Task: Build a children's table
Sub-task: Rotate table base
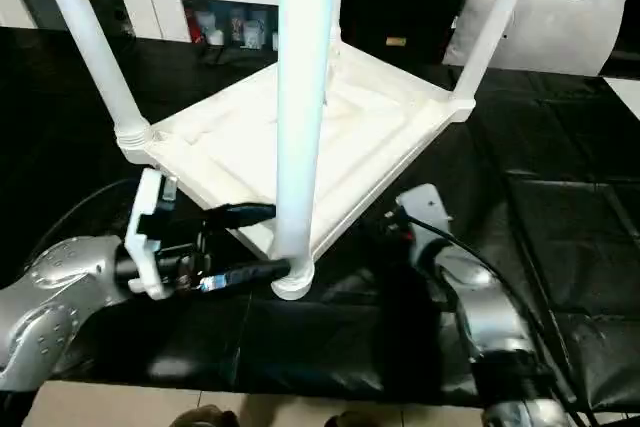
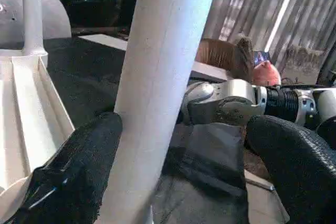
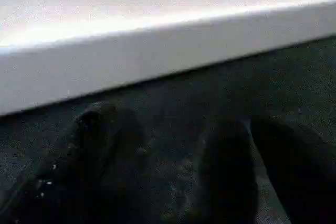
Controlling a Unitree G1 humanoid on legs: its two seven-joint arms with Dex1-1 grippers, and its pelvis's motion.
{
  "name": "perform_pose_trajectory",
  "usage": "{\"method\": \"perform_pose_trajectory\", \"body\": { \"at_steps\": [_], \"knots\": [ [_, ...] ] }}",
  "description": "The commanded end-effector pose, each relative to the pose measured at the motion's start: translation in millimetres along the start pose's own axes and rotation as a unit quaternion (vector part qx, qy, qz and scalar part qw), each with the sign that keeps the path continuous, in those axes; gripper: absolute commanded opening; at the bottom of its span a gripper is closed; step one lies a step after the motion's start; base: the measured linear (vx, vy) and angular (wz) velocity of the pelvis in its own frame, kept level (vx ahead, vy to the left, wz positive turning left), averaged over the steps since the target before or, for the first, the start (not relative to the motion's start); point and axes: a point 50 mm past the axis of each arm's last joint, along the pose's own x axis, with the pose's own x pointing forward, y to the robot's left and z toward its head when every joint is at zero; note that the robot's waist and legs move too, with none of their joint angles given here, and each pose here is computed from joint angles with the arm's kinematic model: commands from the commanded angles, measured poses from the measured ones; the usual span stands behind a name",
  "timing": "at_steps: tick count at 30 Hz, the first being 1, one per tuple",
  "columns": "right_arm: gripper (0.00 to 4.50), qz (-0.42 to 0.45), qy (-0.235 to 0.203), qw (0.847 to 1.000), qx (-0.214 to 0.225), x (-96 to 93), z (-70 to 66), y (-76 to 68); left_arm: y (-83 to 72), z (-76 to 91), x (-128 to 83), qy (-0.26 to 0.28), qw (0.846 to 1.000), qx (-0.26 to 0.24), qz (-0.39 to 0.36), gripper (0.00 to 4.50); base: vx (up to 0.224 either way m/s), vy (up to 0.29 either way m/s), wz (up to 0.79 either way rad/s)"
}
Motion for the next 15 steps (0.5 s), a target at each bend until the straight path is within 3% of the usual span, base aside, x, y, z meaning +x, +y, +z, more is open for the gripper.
{"method": "perform_pose_trajectory", "body": {
  "at_steps": [1, 6, 15],
  "knots": [
    [4.5, -0.016, 0.006, 1.0, 0.004, -4.6, -1.7, -7.8, -3.8, 3.1, -2, -0.001, 1.0, 0.002, -0.012, 4.46, 0.0, 0.0, 0.0],
    [4.5, -0.035, 0.011, 0.999, -0.002, -7.2, -2.8, -14.6, -5.5, 1.7, -5, 0.012, 1.0, -0.003, -0.019, 4.46, 0.0, 0.0, 0.0],
    [4.5, -0.035, 0.012, 0.999, -0.008, -1.7, 0.7, -13.7, 13.6, -3.5, -2, 0.041, 0.997, 0.039, 0.044, 4.46, 0.0, 0.0, 0.0]
  ]
}}
